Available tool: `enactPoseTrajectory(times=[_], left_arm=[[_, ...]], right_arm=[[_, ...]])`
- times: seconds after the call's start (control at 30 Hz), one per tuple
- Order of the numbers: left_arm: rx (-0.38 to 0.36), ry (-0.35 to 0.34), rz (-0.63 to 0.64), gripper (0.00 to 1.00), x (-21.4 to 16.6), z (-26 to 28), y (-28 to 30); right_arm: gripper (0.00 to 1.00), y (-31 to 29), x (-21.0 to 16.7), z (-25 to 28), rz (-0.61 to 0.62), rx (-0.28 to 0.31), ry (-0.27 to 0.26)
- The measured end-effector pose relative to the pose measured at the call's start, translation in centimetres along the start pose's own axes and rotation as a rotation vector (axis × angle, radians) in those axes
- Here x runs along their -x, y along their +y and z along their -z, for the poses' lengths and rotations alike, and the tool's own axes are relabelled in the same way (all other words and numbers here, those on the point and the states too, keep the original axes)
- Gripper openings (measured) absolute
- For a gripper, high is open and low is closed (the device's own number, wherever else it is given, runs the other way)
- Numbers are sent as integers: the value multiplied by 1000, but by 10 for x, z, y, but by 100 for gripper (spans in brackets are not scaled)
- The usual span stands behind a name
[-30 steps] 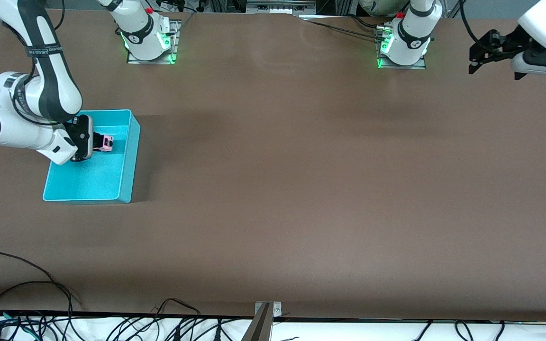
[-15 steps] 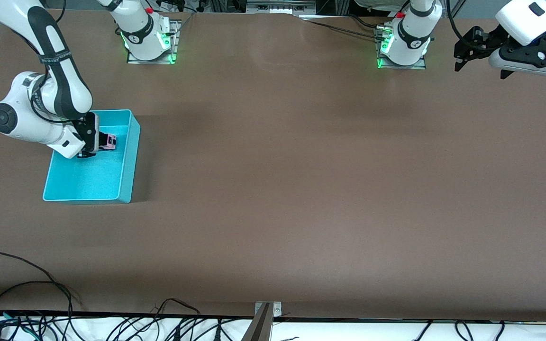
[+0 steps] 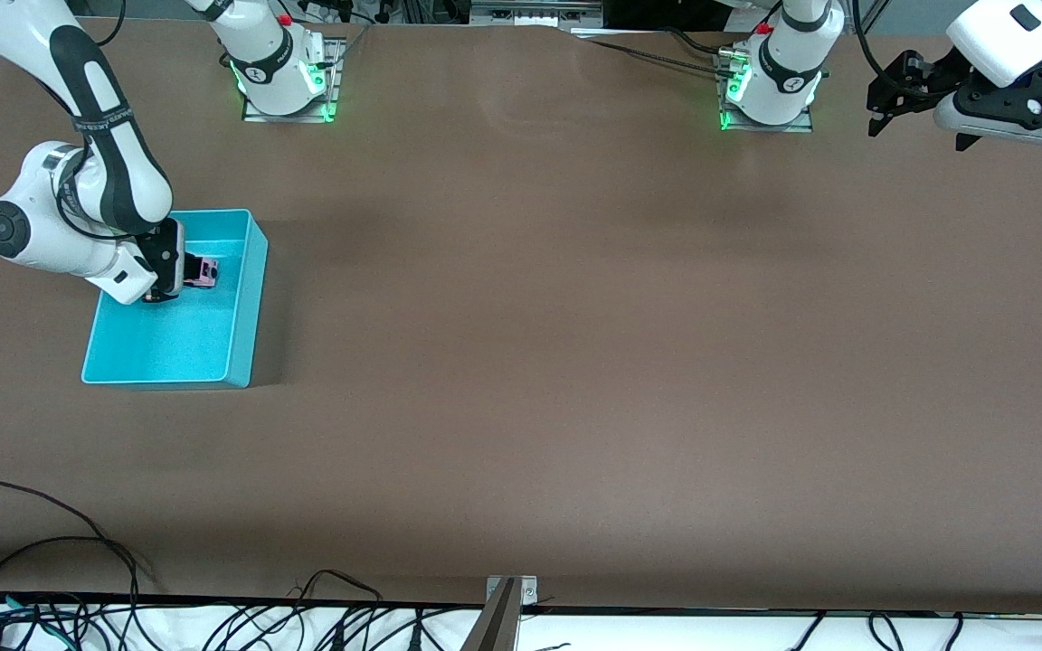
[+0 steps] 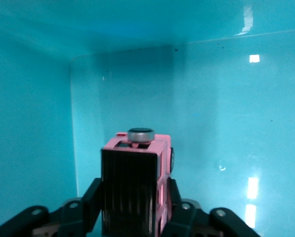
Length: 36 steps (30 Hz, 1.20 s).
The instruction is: Wind and store pink jeep toy
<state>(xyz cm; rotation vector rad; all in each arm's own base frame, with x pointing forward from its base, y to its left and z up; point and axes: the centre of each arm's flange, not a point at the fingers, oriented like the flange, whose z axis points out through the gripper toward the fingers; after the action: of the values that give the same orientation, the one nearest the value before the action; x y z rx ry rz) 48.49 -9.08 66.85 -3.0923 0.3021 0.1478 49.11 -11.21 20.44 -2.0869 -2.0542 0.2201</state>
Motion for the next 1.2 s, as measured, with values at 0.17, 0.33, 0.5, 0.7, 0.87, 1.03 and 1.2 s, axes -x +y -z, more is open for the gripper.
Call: enactPoseTrajectory(times=[0.17,0.33,0.5,0.7,0.87,1.03,1.2], left_arm=[[0,0,-1,100,0,0,1],[-1,0,-6,100,0,0,3],[-1,0,-6,100,0,0,3],[-1,7,-3,100,0,3,2],[-1,19,0,100,1,8,0],[0,18,0,100,0,8,0],[1,10,-4,100,-3,4,1]], right_arm=[[80,5,-1,7,4,10,-2],[100,23,-7,43,8,-8,6],[100,49,-38,120,-70,-28,15],[100,62,-79,209,-248,-3,13],[100,65,-103,272,-418,62,22],[100,62,-118,317,-604,109,44],[100,58,-133,339,-878,124,73]])
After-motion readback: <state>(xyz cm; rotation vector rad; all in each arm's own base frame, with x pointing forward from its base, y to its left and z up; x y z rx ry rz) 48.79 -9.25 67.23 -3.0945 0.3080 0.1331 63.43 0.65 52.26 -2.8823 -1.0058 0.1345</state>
